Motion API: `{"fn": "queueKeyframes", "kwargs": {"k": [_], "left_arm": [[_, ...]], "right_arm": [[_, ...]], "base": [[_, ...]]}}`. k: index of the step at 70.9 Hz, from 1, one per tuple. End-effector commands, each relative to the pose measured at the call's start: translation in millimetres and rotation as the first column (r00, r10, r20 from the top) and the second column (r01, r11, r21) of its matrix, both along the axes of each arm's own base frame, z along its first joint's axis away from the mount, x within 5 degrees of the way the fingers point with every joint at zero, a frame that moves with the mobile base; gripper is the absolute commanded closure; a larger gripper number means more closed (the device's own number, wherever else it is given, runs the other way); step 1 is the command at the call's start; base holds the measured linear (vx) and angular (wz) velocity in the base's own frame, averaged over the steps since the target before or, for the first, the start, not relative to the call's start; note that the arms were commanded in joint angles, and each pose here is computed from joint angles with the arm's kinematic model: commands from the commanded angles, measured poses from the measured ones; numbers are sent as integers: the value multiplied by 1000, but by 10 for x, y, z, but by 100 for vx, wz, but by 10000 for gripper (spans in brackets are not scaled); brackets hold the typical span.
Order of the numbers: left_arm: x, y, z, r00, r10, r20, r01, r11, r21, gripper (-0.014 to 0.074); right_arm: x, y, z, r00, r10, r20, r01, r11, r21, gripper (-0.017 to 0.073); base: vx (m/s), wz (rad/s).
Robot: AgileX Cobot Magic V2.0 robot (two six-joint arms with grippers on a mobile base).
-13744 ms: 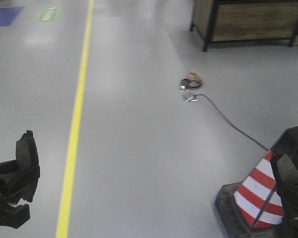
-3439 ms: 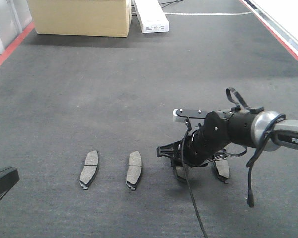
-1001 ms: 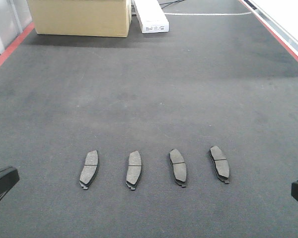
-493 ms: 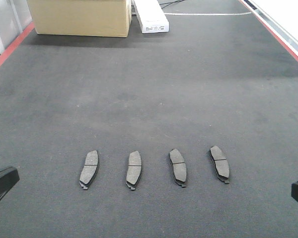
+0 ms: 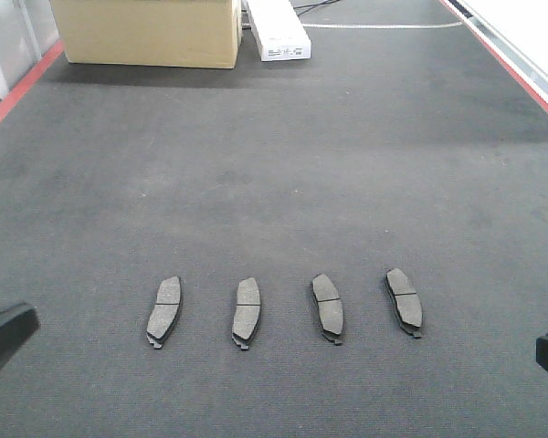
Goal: Move and align brake pads A on conveyor
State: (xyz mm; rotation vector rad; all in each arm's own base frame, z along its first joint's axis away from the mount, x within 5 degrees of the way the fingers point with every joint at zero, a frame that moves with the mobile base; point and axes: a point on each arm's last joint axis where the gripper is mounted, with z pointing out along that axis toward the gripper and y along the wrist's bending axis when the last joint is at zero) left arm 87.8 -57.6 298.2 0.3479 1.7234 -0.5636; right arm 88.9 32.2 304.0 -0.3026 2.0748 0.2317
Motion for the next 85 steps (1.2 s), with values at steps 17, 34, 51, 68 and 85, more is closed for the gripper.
{"fn": "queueKeyframes", "kwargs": {"k": [17,34,51,68,85], "left_arm": [[-399,391,246,947,228,228,-215,973,-79,601],[-733,567,105,799,512,314,-519,852,-69,600],[-494,595,-393,786,567,246,-585,811,-1,600],[-331,602,-995,805,568,172,-582,813,39,600],[-335,602,-1028,812,568,131,-579,813,66,600]], "right_arm": [[28,5,126,996,4,85,-5,1000,12,568],[28,5,126,996,4,85,-5,1000,12,568],[27,6,124,997,4,81,-5,1000,14,568],[26,6,122,997,4,79,-5,1000,13,568],[26,6,122,997,4,79,-5,1000,13,568]], "base": [[0,0],[0,0],[0,0],[0,0],[0,0]]}}
